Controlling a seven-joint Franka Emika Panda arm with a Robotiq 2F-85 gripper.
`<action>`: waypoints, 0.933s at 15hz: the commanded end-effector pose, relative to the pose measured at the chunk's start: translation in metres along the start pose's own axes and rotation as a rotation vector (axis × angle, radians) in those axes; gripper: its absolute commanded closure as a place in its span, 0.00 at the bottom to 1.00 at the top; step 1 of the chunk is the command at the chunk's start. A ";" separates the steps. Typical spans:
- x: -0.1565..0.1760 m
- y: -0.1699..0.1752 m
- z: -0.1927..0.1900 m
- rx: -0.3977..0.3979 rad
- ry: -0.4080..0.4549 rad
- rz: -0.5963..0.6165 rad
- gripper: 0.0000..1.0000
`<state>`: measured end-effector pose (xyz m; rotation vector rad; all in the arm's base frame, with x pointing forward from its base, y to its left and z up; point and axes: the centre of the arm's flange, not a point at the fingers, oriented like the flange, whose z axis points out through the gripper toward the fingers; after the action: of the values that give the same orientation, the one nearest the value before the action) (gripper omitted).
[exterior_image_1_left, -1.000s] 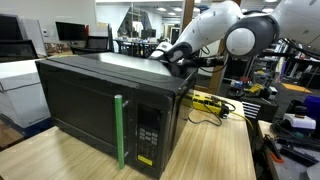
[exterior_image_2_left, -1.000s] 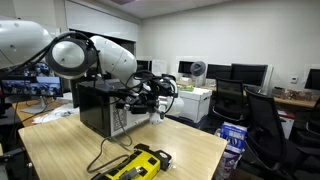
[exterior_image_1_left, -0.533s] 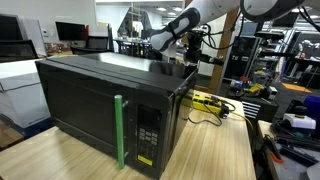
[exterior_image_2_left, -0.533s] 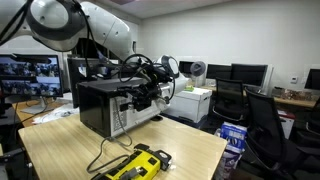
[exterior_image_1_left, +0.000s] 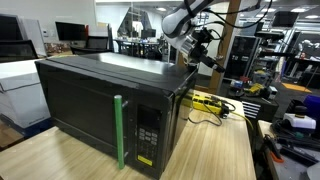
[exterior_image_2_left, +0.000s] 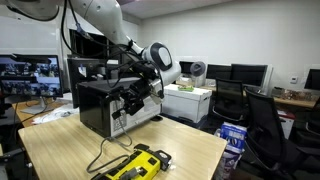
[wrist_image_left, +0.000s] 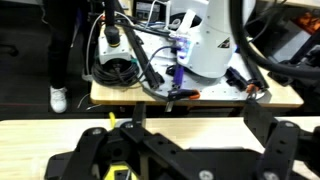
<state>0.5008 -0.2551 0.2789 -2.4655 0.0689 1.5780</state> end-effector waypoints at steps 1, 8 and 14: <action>-0.023 -0.008 0.075 -0.161 0.100 0.064 0.00; -0.036 -0.025 0.134 -0.093 0.169 -0.066 0.00; -0.067 -0.035 0.147 -0.196 0.078 -0.393 0.00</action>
<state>0.3621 -0.2002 0.2607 -2.5180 -0.3526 1.4166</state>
